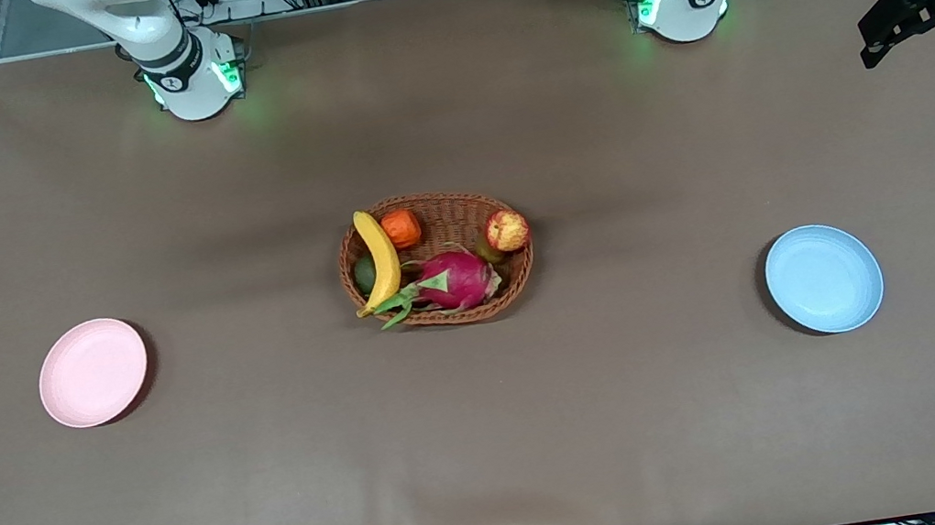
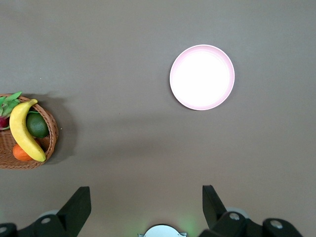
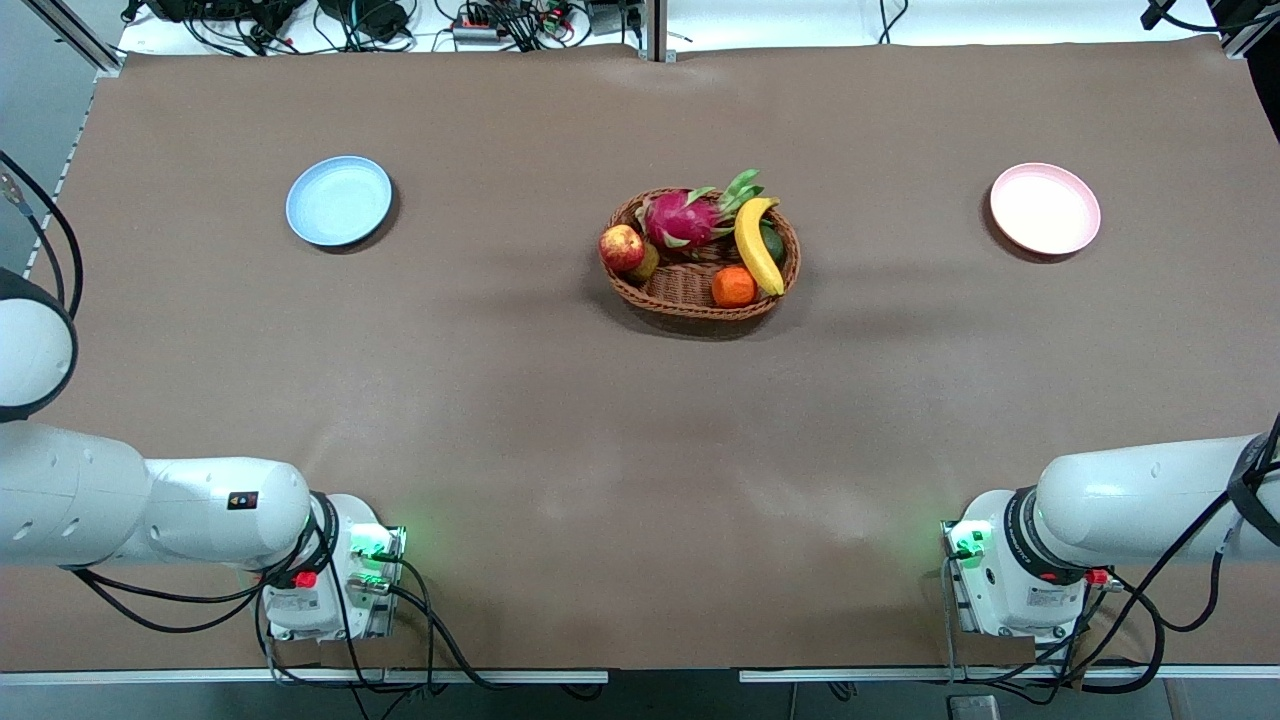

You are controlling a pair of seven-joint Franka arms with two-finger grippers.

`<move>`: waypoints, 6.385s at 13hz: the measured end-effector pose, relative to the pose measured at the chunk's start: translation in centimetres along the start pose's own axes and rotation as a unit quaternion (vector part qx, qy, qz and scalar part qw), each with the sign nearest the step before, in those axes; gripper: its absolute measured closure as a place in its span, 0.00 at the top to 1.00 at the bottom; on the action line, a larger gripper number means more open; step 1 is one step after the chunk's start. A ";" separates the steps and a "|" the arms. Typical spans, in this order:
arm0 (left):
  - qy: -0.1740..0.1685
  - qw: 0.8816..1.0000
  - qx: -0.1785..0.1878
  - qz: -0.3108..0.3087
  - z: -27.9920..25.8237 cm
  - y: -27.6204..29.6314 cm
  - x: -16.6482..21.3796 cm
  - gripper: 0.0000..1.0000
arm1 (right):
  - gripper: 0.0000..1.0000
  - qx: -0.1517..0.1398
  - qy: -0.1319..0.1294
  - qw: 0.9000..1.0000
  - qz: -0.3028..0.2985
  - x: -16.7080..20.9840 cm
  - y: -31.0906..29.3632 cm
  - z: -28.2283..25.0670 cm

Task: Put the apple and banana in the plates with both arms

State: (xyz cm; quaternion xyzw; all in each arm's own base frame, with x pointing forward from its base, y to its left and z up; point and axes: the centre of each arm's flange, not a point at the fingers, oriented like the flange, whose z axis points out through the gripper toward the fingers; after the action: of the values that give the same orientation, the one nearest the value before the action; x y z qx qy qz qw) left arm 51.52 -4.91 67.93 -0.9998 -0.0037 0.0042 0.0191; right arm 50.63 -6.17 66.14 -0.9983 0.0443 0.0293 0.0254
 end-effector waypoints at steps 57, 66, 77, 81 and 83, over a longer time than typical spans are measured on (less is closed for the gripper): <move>-0.070 0.992 -0.098 -0.026 29.8 6.5 8.6 0.63 | 1.00 0.070 -0.132 0.981 -0.126 1.8 -39.3 41.9; -0.041 0.985 -0.160 0.040 43.9 -13.1 11.8 0.63 | 0.40 0.073 -0.123 0.983 -0.119 2.3 -39.1 42.5; -0.002 0.961 -0.268 0.064 47.1 -18.3 12.2 1.00 | 0.40 0.121 -0.039 0.987 -0.094 5.9 -35.2 29.5; -0.045 0.953 -0.297 0.028 42.2 -17.8 13.3 1.00 | 0.40 0.126 -0.046 0.989 -0.061 8.0 -27.2 24.6; -0.057 0.953 -0.298 0.004 38.3 -16.4 13.6 1.00 | 0.40 0.117 -0.045 0.990 -0.059 8.9 -22.1 22.8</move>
State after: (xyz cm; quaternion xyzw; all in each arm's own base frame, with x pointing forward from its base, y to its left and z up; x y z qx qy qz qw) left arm 64.70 13.09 30.13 -0.9581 -0.0024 0.0600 -0.2802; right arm 60.19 16.29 43.95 -0.9869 -0.0131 0.0668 0.1460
